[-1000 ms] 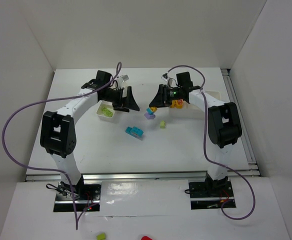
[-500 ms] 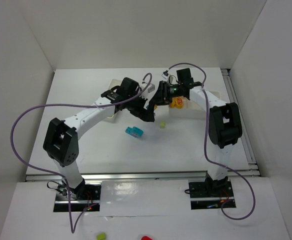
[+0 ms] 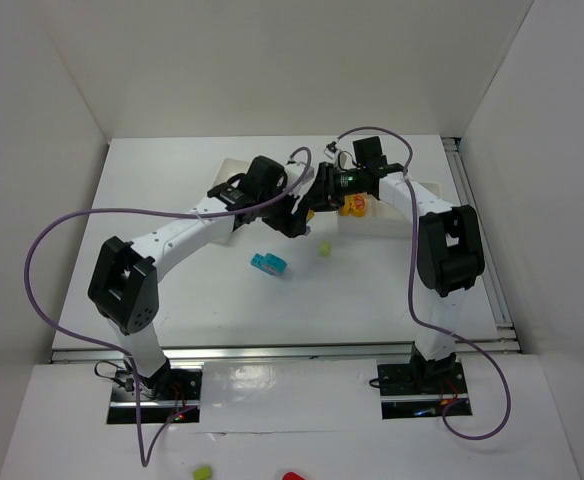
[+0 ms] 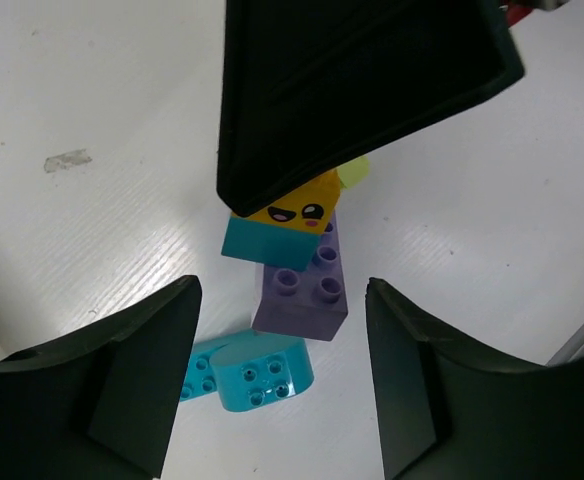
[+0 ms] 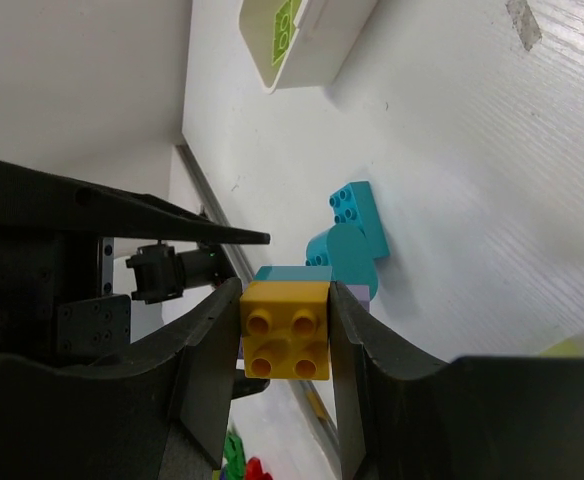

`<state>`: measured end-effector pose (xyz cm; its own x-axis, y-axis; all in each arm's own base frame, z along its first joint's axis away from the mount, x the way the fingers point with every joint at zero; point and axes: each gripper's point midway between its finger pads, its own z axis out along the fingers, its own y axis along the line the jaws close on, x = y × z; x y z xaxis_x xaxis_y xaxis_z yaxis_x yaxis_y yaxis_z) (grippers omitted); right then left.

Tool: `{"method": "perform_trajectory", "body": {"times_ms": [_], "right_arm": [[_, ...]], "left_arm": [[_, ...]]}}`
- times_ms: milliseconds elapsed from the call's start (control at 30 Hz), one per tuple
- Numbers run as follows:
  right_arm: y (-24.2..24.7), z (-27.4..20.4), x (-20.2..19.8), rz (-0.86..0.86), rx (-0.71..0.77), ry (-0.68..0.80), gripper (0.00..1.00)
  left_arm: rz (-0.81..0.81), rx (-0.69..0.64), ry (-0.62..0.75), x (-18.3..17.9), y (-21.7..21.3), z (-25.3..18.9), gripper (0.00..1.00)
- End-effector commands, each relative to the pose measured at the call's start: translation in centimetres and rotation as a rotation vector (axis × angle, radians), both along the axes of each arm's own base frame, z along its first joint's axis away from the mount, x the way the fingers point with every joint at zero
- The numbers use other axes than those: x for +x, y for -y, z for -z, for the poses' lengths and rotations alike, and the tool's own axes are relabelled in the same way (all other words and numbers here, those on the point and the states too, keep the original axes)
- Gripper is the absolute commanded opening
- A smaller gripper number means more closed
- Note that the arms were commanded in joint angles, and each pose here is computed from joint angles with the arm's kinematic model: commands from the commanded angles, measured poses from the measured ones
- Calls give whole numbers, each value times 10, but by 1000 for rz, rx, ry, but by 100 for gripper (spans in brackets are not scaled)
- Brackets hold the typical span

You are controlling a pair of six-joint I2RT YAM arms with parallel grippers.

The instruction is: Sort the legos into containers by color

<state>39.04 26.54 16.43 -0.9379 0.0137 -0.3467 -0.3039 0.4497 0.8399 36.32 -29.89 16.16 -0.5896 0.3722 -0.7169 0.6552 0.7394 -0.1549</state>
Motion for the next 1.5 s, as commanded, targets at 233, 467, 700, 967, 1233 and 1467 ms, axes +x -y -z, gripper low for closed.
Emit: {"method": "perform_trajectory", "body": {"times_ms": [233,467,700,967,1233,1467], "right_arm": [[-2,-31,-3,-11,44,49,30],[-5,-21,-1,-17,60,19,30],[-10,-6,3,-25,52,-10,30],[-11,-7,8,-19,48,0,30],[-6,-11,28,13,41,28,30],[-6,-10,31,24,37,22,30]], "left_arm": [[81,-52,3,-2,19,1,66],[73,-30,-16,-3,15,13,50],[38,-10,-28,-1,6,22,18],[9,13,-51,1,-8,35,0],[-8,12,-107,-6,-22,50,0],[-29,-16,-86,-1,-22,39,54]]}}
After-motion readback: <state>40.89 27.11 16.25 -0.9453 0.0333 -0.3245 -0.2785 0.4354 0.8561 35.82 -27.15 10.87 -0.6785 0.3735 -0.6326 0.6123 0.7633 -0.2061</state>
